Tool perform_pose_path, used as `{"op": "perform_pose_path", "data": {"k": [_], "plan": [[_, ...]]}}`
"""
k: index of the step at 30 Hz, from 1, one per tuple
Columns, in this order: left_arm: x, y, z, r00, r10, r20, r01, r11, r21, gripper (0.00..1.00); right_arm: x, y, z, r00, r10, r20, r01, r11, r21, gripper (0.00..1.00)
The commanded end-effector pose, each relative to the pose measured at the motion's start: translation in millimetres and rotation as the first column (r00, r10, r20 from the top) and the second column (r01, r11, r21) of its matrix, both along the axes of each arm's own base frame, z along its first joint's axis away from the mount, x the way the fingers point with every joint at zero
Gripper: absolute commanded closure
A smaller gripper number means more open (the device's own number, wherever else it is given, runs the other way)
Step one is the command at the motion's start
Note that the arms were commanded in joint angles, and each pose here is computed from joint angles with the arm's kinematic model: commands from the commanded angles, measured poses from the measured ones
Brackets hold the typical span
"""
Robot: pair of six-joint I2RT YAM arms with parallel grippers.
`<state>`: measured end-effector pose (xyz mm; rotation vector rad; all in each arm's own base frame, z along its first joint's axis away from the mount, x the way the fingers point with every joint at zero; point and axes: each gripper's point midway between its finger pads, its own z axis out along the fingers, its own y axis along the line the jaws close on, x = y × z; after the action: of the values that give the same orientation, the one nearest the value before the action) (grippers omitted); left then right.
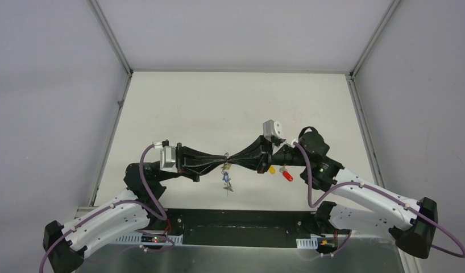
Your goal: Put the keys on the keyring
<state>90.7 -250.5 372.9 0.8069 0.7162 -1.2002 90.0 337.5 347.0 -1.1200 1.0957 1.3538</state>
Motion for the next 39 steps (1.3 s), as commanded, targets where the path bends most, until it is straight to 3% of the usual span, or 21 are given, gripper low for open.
{"op": "perform_pose_path", "data": {"k": [1, 5, 12, 16, 22, 24, 26, 30, 34, 37, 39], "plan": [[-7, 2, 5, 1.000, -0.016, 0.027, 0.016, 1.000, -0.020, 1.00, -3, -1, 33, 0.998, 0.012, 0.057, -0.017, 0.996, 0.087, 1.00], [-7, 3, 4, 1.000, -0.008, 0.027, 0.008, 1.000, -0.006, 0.97, -1, -2, 27, 0.999, -0.005, 0.043, 0.002, 0.998, 0.066, 1.00], [-1, 17, -3, 0.994, 0.106, 0.016, -0.107, 0.988, 0.110, 0.42, 8, -7, -3, 0.997, -0.072, -0.026, 0.069, 0.992, -0.103, 1.00], [3, 35, -6, 0.979, 0.202, 0.028, -0.204, 0.963, 0.178, 0.02, 12, -14, -16, 0.991, -0.113, -0.069, 0.100, 0.980, -0.172, 1.00], [10, 60, -20, 0.942, 0.325, -0.081, -0.291, 0.914, 0.283, 0.01, 28, -19, -26, 0.945, -0.234, -0.230, 0.166, 0.946, -0.280, 1.00], [19, 68, -26, 0.908, 0.383, -0.168, -0.324, 0.898, 0.297, 0.01, 35, -21, -30, 0.921, -0.278, -0.272, 0.187, 0.929, -0.320, 1.00], [34, 77, -35, 0.823, 0.454, -0.342, -0.360, 0.882, 0.305, 0.01, 48, -24, -40, 0.878, -0.365, -0.310, 0.239, 0.895, -0.377, 1.00], [60, 96, -60, 0.555, 0.567, -0.608, -0.427, 0.822, 0.376, 0.01, 66, -32, -46, 0.785, -0.490, -0.378, 0.298, 0.834, -0.464, 1.00], [64, 102, -85, 0.373, 0.623, -0.687, -0.406, 0.776, 0.483, 0.01, 78, -35, -35, 0.727, -0.530, -0.436, 0.322, 0.824, -0.465, 1.00], [68, 114, -107, 0.163, 0.657, -0.736, -0.407, 0.724, 0.557, 0.01, 93, -39, -30, 0.662, -0.559, -0.499, 0.312, 0.811, -0.494, 1.00], [66, 117, -120, 0.094, 0.688, -0.720, -0.380, 0.693, 0.613, 0.01, 107, -42, -30, 0.604, -0.592, -0.533, 0.312, 0.791, -0.526, 1.00]]}}
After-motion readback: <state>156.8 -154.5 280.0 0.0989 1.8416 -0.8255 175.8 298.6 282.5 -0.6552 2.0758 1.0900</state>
